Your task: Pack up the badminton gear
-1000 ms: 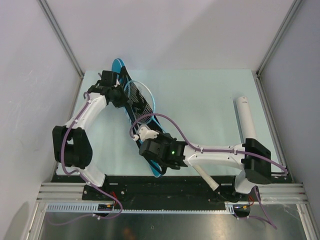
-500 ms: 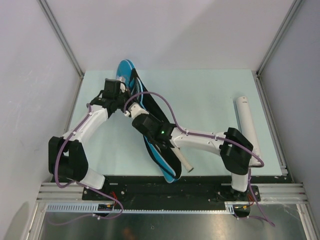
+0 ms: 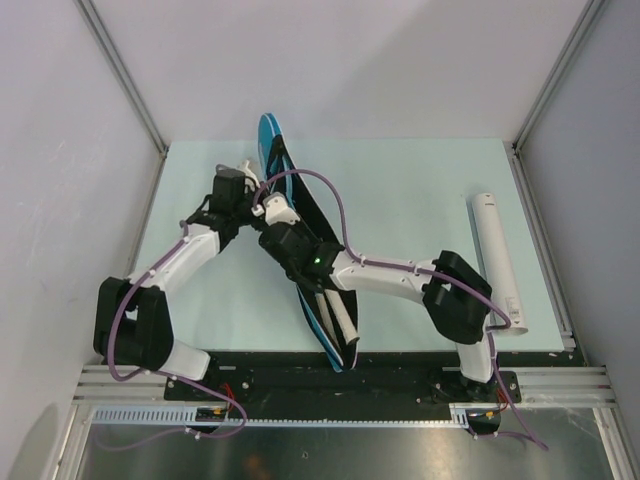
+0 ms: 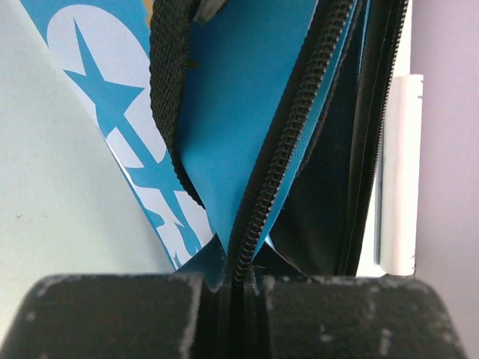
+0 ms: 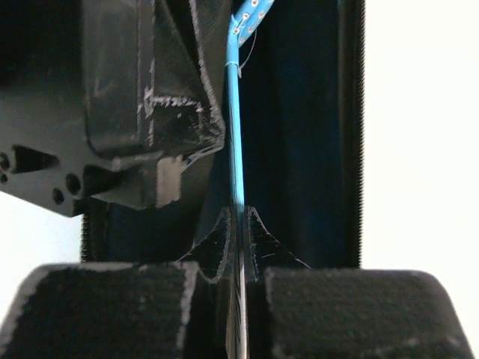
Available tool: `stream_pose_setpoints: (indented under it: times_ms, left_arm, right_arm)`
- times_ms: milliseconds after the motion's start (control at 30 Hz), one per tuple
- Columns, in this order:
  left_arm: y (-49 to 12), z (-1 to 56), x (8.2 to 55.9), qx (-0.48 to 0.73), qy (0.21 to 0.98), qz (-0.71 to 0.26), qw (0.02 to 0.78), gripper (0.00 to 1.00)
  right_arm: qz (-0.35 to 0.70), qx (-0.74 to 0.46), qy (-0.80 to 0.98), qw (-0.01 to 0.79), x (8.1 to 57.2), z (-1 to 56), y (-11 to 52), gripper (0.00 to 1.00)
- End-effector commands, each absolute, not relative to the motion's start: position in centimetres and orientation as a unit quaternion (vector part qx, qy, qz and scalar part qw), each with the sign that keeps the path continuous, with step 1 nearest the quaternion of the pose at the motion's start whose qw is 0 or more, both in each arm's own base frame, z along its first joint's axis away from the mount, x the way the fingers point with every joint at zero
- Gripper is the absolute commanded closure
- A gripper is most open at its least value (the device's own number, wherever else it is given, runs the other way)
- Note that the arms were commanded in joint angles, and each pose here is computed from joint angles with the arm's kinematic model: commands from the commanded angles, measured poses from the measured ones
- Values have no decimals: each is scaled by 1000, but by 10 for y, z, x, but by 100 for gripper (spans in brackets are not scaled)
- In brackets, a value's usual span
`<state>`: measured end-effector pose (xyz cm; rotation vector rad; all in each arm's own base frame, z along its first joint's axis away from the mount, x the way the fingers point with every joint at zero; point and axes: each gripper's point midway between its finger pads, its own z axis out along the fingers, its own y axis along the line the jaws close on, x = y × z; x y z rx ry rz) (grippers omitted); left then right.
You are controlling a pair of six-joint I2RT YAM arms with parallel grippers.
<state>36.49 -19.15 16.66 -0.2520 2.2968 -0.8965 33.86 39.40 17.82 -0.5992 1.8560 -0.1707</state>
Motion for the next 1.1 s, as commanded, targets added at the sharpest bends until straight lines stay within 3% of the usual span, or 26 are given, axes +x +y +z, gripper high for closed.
stream_pose_setpoints:
  times_ms: [0, 200, 267, 300, 467, 633, 800, 833, 933, 1067]
  left_arm:
    - [-218, 209, 344, -52, 840, -422, 338, 100]
    - [-210, 183, 338, -60, 853, -400, 329, 100]
    - [-206, 176, 337, -65, 856, -396, 325, 100]
    - [-204, 175, 337, -67, 856, -395, 326, 100]
    - [-194, 175, 337, -66, 856, -387, 336, 100]
    - [-190, 169, 334, -67, 858, -388, 330, 100]
    - [-190, 170, 333, -65, 857, -393, 328, 100]
    - [-191, 171, 332, -65, 856, -397, 325, 100]
    - [-194, 176, 331, -68, 852, -408, 320, 100]
    - [-196, 184, 331, -69, 848, -416, 321, 100]
  right_arm:
    - [-6, -127, 780, 612, 350, 183, 412, 100]
    - [27, -147, 807, 571, 345, 135, 427, 98]
    - [55, -195, 815, 543, 335, 123, 437, 88]
    - [46, -220, 825, 519, 328, 112, 432, 76]
    - [140, -295, 835, 443, 282, 129, 434, 41]
    - [170, -309, 849, 393, 255, 141, 415, 34]
    - [220, -313, 835, 396, 232, 193, 396, 29]
    - [229, -313, 829, 404, 231, 205, 391, 27]
    - [256, -301, 814, 426, 241, 230, 373, 1]
    - [269, -270, 809, 448, 279, 231, 347, 0]
